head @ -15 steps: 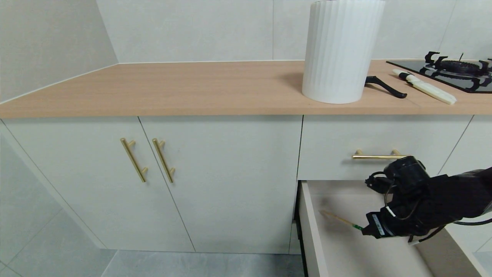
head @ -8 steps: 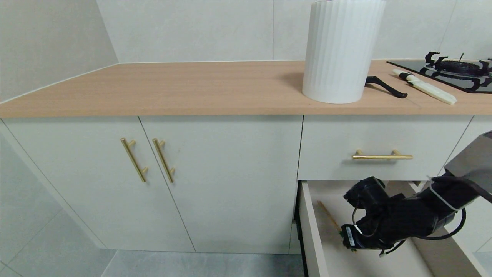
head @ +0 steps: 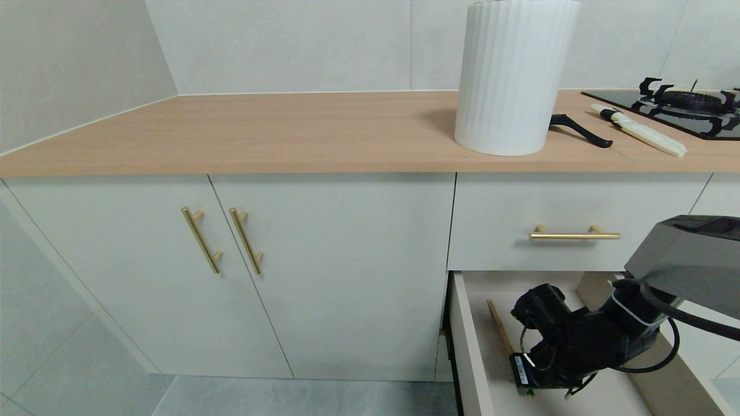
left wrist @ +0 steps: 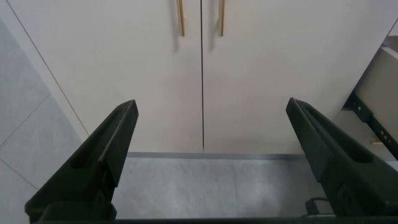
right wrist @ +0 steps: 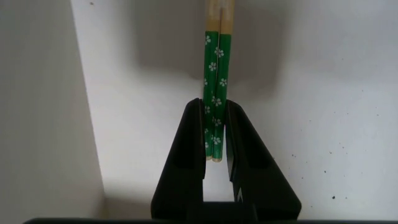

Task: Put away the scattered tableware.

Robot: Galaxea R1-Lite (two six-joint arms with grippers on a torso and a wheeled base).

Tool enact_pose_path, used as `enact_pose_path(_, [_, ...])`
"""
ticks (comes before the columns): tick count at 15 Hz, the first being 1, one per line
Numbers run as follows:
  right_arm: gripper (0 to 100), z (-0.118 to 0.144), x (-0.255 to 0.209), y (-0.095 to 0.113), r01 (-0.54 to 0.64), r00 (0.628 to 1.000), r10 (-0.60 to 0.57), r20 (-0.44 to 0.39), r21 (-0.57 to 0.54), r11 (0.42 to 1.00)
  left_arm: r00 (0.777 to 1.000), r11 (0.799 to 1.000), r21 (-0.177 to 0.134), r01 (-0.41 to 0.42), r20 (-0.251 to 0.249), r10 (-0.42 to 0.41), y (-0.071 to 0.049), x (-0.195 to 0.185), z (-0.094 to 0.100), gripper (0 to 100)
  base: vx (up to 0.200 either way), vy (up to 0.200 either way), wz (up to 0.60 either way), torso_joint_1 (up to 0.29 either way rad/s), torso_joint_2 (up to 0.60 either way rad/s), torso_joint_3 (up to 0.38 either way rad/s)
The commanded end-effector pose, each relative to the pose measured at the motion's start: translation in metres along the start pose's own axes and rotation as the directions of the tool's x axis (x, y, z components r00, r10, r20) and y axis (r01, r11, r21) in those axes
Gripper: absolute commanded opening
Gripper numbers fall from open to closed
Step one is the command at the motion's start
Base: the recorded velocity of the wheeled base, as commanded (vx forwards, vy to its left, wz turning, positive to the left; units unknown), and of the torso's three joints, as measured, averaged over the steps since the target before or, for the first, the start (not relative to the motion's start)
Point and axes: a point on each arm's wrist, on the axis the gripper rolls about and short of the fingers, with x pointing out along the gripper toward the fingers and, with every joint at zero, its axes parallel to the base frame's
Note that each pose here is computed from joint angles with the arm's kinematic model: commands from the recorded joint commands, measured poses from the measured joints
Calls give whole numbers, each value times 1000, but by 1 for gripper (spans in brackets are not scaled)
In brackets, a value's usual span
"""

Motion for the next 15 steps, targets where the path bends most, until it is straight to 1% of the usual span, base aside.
enact_pose_path(1, [0,-1,2,0,3,1000,-3,-8,-1,1000,1000,1000,1,0,-1,0,0,0,0,100,0,0,0,0,0,0])
enact_pose_path(2, [0,-1,2,0,3,1000,-3,-8,-1,1000,1000,1000,1,0,-1,0,0,0,0,100,0,0,0,0,0,0])
enact_pose_path(3, [100,-1,3,0,3,1000,-3,-8,-1,1000,1000,1000,0,0,-1,0,0,0,0,100,0,0,0,0,0,0])
enact_pose_path(9, [100,-1,2,0,1,1000,-1,-5,1,1000,1000,1000,1,0,-1,0,0,0,0,100,0,0,0,0,0,0])
enact_pose_path(11, [100,3,-8,1,-5,1000,5,24,0,1000,1000,1000,0,0,-1,0,0,0,0,100,0,0,0,0,0,0])
enact_pose_path(13, [100,12,-49,0,-44,991,42,130,6,999,1000,1000,0,0,-1,0,0,0,0,100,0,0,0,0,0,0])
enact_pose_path(15, [100,10,-90,-8,-66,972,66,225,-9,998,1000,1000,0,0,-1,0,0,0,0,100,0,0,0,0,0,0])
